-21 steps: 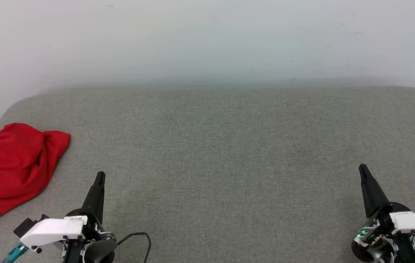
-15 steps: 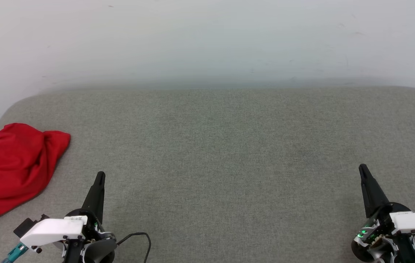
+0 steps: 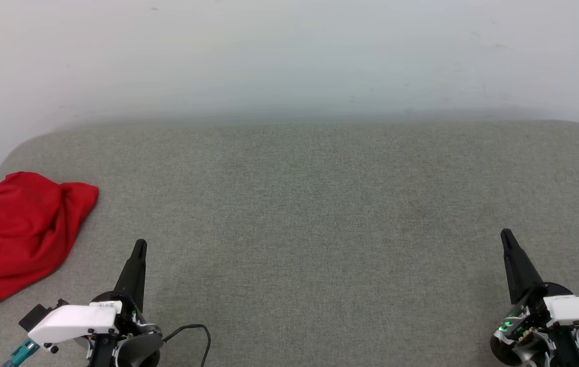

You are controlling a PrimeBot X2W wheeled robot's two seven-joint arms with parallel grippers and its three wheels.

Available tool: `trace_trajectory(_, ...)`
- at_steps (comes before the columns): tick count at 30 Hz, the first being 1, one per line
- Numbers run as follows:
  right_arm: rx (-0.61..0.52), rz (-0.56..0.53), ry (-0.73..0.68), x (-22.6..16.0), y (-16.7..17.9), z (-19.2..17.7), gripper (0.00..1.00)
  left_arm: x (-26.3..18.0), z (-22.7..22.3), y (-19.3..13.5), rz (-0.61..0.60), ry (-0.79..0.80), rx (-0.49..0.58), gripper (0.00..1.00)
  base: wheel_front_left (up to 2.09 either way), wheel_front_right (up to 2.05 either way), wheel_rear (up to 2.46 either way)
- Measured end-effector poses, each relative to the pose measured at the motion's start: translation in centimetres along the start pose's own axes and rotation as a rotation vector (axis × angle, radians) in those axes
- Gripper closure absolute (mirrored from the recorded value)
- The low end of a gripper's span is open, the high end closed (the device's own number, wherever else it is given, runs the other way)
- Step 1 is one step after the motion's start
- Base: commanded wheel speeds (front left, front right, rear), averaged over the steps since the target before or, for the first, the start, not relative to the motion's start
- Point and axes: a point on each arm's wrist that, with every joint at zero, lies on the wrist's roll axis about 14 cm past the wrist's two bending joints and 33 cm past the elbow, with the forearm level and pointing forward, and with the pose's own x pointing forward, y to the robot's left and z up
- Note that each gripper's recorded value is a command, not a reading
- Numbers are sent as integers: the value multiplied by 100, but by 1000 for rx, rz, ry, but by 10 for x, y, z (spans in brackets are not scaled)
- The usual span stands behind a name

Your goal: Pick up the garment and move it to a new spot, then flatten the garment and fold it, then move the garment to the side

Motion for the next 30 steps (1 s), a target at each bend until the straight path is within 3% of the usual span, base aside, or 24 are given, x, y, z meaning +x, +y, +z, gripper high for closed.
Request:
trace_trajectory(4,0,0,0,0,0,0,100,0,0,0,0,0,0,100,0,0,0)
trace_trajectory(5,0,-3,0,0,-1,0,0,0,0,1,3,0,0,0,0,0,0)
trace_trajectory(9,3,-53,-5,-9,-18,1,0,-8,-2,17,52,2,-3,0,0,0,0)
trace_trajectory(21,-27,-16,-24,-10,-7,-4,0,-4,-19,3,5,19,38,0,0,0,0)
trace_trajectory(30,-126,-1,-45,-12,-1,-1,0,-3,-19,-10,-32,5,182,0,0,0,0)
